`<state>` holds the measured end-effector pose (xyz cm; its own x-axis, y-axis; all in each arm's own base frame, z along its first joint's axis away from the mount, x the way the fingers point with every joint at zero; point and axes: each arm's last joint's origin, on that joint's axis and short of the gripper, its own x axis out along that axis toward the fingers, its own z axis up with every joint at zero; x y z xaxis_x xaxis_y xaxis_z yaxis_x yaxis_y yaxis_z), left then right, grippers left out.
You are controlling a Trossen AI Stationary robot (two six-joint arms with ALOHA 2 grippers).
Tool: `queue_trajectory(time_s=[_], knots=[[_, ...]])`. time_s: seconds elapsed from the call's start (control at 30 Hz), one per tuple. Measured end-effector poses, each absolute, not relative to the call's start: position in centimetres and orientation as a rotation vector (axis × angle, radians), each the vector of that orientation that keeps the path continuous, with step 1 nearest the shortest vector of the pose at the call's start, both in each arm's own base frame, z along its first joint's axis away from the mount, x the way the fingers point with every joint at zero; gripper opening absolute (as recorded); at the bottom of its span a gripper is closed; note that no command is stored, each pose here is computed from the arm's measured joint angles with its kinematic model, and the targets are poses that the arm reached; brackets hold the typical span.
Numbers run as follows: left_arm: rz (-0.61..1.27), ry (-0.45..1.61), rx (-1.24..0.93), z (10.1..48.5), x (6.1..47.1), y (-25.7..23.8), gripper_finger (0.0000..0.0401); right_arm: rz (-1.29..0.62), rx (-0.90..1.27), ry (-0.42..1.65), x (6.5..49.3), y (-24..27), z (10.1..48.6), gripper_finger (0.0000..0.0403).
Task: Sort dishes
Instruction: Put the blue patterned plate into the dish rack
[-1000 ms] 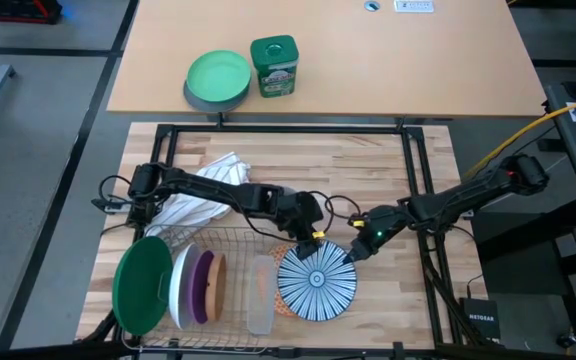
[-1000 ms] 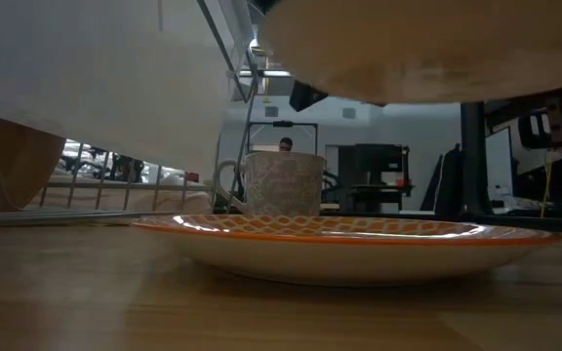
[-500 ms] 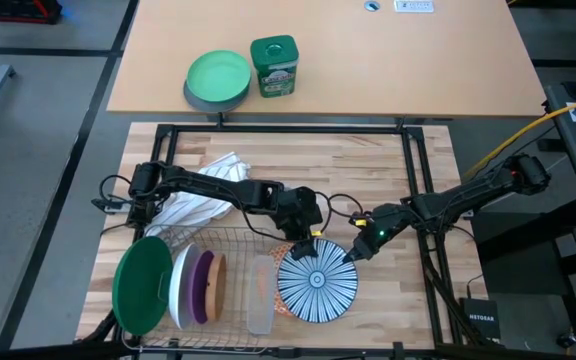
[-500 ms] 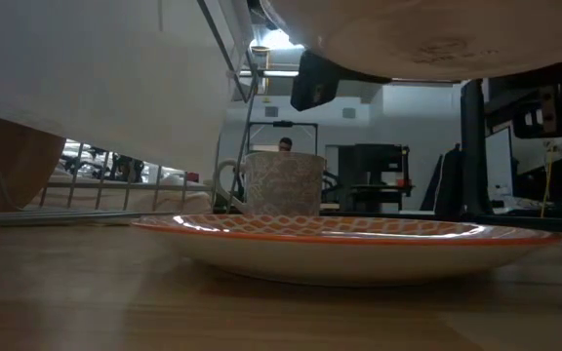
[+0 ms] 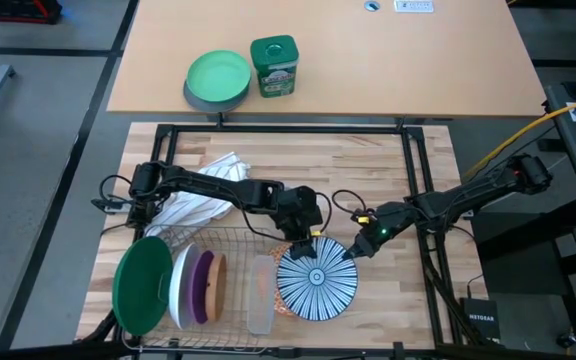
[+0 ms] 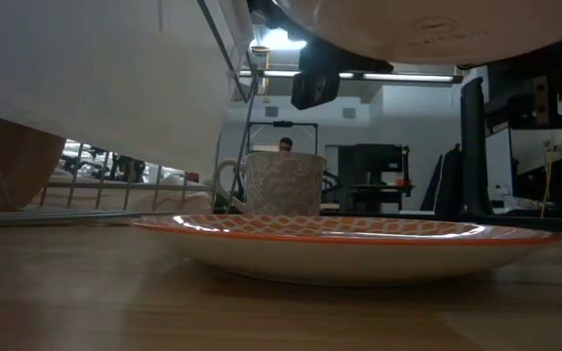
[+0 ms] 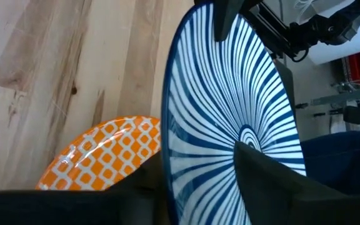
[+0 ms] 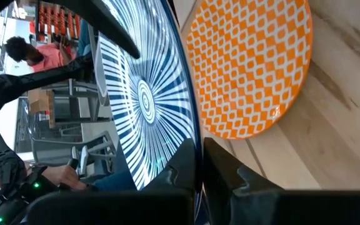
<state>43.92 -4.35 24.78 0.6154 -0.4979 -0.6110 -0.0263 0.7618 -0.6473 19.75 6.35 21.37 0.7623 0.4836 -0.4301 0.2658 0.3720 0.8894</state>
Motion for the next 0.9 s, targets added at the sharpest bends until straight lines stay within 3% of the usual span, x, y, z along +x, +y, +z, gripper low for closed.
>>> queue_trajectory(time_s=[0.33,0.63,0.9], knots=[[-0.269,0.886,-0.713,24.7,43.9,-3.7,0.0016,0.153,1.193,0.721,19.7,6.3,21.5,0.0017],[-0.248,0.876,-0.723,24.7,44.0,-3.3,0.0006,0.146,1.244,0.717,19.8,6.3,21.6,0.0088],[-0.252,0.877,-0.740,24.8,44.0,-3.4,0.0003,0.197,1.362,0.788,19.6,6.5,21.9,0.0097]])
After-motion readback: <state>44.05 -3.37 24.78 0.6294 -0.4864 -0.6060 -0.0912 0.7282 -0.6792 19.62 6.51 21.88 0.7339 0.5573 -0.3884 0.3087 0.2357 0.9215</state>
